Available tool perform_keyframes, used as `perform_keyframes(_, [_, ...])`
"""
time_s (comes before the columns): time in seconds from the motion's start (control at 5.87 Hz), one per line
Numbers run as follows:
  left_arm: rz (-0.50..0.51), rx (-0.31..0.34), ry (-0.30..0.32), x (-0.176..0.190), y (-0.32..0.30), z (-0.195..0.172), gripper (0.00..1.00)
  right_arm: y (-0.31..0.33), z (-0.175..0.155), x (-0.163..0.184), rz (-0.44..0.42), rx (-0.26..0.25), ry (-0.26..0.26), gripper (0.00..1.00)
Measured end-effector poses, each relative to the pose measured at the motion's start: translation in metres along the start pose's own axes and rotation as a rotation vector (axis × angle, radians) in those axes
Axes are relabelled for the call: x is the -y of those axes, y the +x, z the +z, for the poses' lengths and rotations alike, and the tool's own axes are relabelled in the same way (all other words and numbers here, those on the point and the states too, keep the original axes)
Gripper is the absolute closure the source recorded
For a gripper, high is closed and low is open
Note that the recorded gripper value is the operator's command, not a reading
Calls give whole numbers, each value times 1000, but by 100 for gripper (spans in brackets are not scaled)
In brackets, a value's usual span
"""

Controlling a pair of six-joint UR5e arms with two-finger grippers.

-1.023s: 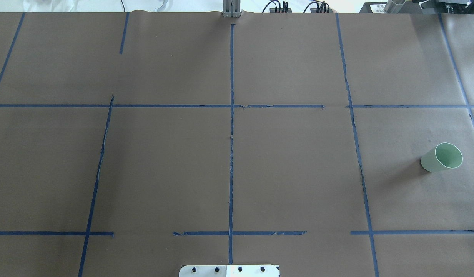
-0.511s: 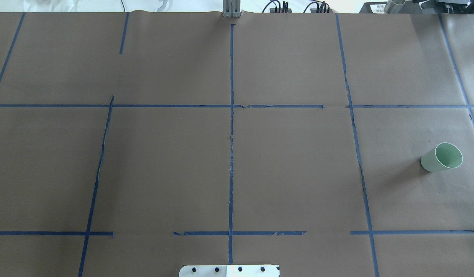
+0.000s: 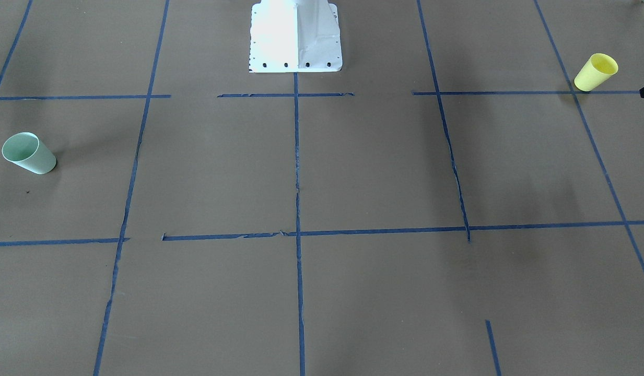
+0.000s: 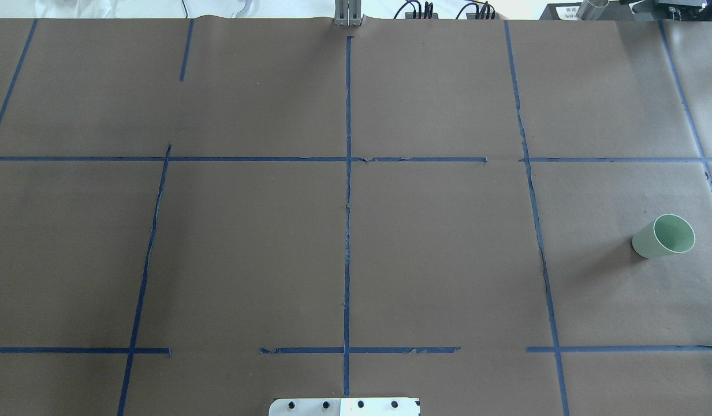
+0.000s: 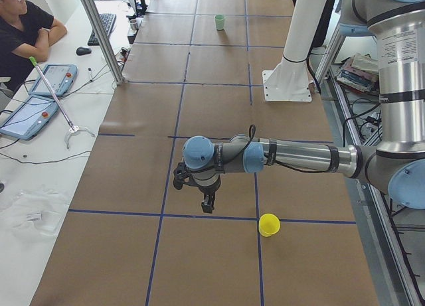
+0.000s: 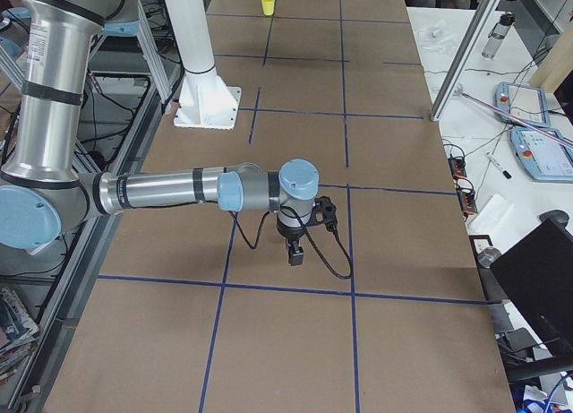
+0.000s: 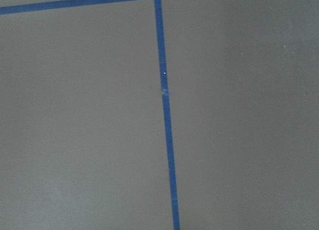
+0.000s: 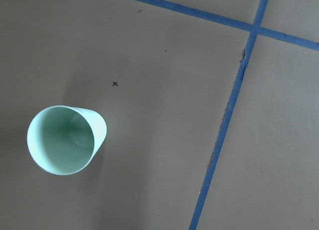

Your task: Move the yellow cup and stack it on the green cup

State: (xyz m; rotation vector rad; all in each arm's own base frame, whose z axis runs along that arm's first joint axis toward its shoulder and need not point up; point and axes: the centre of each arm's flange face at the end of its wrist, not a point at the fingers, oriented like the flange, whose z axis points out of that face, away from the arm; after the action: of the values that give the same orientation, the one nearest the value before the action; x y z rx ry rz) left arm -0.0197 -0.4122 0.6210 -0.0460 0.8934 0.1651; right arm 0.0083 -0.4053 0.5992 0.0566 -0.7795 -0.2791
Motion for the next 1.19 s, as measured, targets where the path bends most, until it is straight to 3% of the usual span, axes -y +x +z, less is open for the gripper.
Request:
perform_keyframes(0.17, [-57, -43, -8, 4, 15, 7, 0, 1, 2, -1, 0, 2, 1, 0])
perform_keyframes(0.51, [-345, -36, -29, 10, 41, 16, 0, 1, 2, 0, -6, 6, 12, 0])
perform_keyframes(1.19, [-664, 185, -36, 18, 119, 68, 0, 1, 5, -12, -23, 13, 32, 0])
